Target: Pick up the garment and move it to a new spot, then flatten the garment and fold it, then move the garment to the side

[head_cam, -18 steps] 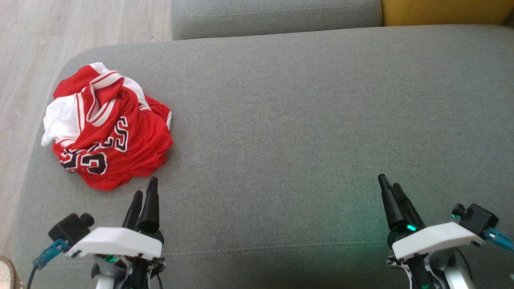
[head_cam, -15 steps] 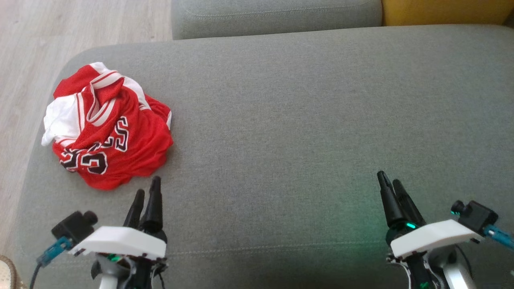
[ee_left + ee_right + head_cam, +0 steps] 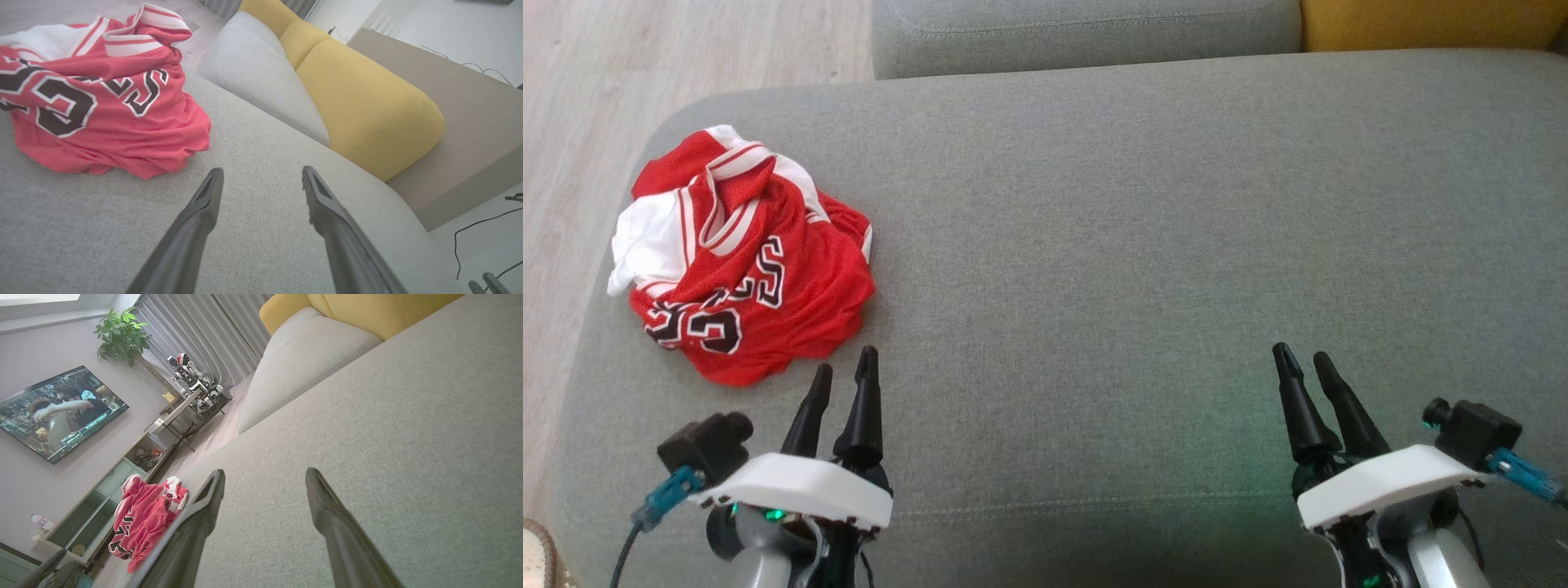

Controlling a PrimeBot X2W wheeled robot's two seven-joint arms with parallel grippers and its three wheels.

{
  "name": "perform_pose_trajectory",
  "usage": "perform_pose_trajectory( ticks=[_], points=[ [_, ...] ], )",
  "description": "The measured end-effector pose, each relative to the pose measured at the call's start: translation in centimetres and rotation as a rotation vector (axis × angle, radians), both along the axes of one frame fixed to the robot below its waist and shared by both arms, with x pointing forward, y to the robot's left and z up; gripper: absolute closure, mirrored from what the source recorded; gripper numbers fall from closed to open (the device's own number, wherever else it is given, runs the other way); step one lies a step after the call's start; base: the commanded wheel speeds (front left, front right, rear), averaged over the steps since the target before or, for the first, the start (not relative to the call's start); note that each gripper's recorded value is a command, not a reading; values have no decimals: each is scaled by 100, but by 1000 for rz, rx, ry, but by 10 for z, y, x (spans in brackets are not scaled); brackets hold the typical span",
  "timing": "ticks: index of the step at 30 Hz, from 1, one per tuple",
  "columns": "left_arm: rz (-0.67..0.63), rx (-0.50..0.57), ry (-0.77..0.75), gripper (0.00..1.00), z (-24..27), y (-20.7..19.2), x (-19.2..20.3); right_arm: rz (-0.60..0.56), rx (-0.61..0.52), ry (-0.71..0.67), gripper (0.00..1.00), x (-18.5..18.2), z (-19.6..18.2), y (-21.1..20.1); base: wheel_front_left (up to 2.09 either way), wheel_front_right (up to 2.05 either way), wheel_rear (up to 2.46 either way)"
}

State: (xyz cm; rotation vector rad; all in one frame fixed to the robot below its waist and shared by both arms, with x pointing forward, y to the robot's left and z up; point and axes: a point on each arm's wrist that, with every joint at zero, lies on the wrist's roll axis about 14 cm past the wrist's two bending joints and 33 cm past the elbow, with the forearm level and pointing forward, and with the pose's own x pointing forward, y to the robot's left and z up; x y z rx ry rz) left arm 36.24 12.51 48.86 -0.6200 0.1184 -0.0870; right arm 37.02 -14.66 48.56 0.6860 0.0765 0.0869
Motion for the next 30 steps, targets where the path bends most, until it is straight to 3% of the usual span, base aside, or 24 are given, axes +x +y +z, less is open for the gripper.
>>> perform_pose_trajectory(
  ticks=[30],
  points=[
    [-46,352,-240,0,43,-22,-2,39,-341,-148,0,-1,23,9,0,0,0]
  ],
)
